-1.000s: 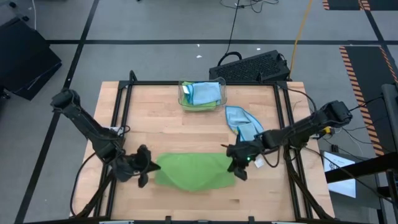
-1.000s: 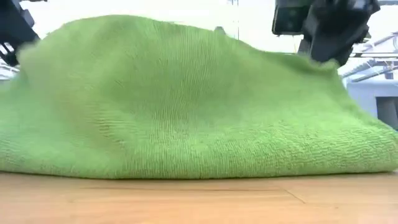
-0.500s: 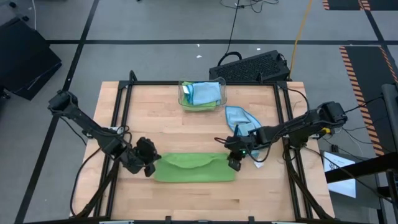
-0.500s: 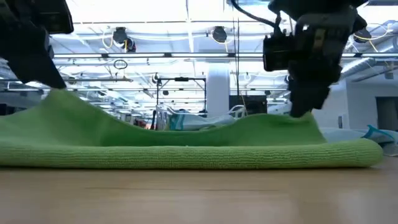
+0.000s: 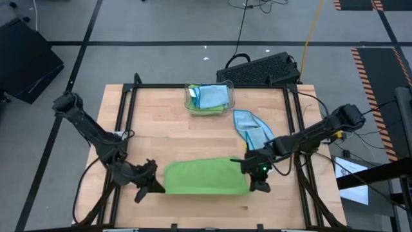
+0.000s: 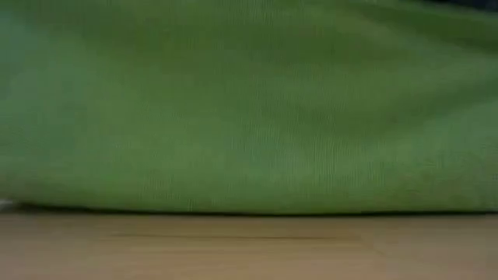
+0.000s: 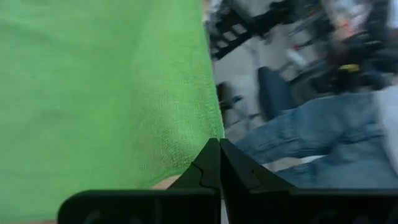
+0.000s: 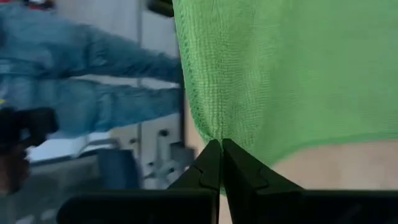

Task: Fold microfiber towels
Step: Fold the green microfiber cloth

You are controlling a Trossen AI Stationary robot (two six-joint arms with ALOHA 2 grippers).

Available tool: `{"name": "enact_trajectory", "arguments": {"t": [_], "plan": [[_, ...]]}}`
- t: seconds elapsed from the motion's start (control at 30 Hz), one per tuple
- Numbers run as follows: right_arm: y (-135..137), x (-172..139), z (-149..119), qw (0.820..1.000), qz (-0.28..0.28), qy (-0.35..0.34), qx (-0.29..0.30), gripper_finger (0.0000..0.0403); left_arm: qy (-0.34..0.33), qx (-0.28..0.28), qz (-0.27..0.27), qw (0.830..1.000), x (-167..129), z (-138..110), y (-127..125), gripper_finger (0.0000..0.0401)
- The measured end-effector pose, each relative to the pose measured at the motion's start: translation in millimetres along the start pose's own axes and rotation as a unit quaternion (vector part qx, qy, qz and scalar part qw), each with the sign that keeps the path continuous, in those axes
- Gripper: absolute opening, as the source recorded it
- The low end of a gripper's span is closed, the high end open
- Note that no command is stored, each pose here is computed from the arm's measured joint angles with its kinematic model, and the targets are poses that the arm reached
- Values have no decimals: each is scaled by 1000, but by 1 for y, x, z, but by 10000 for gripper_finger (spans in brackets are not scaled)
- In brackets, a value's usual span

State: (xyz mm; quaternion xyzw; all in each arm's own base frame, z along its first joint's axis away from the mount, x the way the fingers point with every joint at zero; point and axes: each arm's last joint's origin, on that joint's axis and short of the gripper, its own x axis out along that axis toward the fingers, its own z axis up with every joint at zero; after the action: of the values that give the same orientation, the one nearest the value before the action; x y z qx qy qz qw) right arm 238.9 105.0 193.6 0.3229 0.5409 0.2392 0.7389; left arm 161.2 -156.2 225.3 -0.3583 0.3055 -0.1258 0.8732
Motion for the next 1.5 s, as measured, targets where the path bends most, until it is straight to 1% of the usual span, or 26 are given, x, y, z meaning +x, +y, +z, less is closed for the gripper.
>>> {"name": "enact_trajectory", "arguments": {"t": [0.1, 0.17, 0.23, 0.33, 0.43, 0.5, 0.6, 0.73, 0.87, 1.0, 1.1, 1.2, 1.33, 1.5], "plan": [[5, -1, -1, 1000, 9, -5, -2, 2, -10, 1, -25, 1000, -1, 0, -6, 1], [7, -1, 0, 1000, 0, -24, -9, 2, -13, 8, -20, 1000, -1, 0, -6, 1], [5, -1, 1, 999, -23, -40, -5, 2, -11, 23, -11, 1000, -1, -1, -4, 1], [1, -1, 3, 997, -51, -63, 8, 2, 8, 38, 22, 999, 2, -6, 3, 1], [-2, -1, 4, 993, -79, -82, 23, 2, 34, 35, 68, 996, 4, -11, 12, 1], [-4, -2, 4, 989, -108, -99, 26, 2, 45, 36, 98, 993, 4, -15, 18, 1], [-9, -3, 2, 981, -158, -111, 24, 2, 36, 46, 130, 990, 7, -17, 23, 1], [-20, -6, 1, 965, -231, -120, 32, 2, 24, 58, 166, 984, 12, -19, 28, 1], [-31, -9, 8, 956, -261, -130, 19, 2, 27, 50, 195, 979, 21, -22, 36, 1], [-43, -8, 14, 955, -268, -122, 28, 2, 30, 33, 220, 975, 30, -25, 43, 1], [-49, -6, 15, 956, -268, -112, 41, 2, 24, 20, 226, 974, 31, -26, 44, 2], [-50, -7, 17, 955, -269, -119, 44, 2, 6, 22, 233, 972, 31, -25, 45, 1], [-52, -9, 20, 951, -276, -132, 32, 2, -10, 28, 246, 969, 30, -24, 46, 2], [-55, -13, 22, 950, -280, -135, 34, 2, -20, 21, 277, 960, 28, -22, 52, 2]]}}
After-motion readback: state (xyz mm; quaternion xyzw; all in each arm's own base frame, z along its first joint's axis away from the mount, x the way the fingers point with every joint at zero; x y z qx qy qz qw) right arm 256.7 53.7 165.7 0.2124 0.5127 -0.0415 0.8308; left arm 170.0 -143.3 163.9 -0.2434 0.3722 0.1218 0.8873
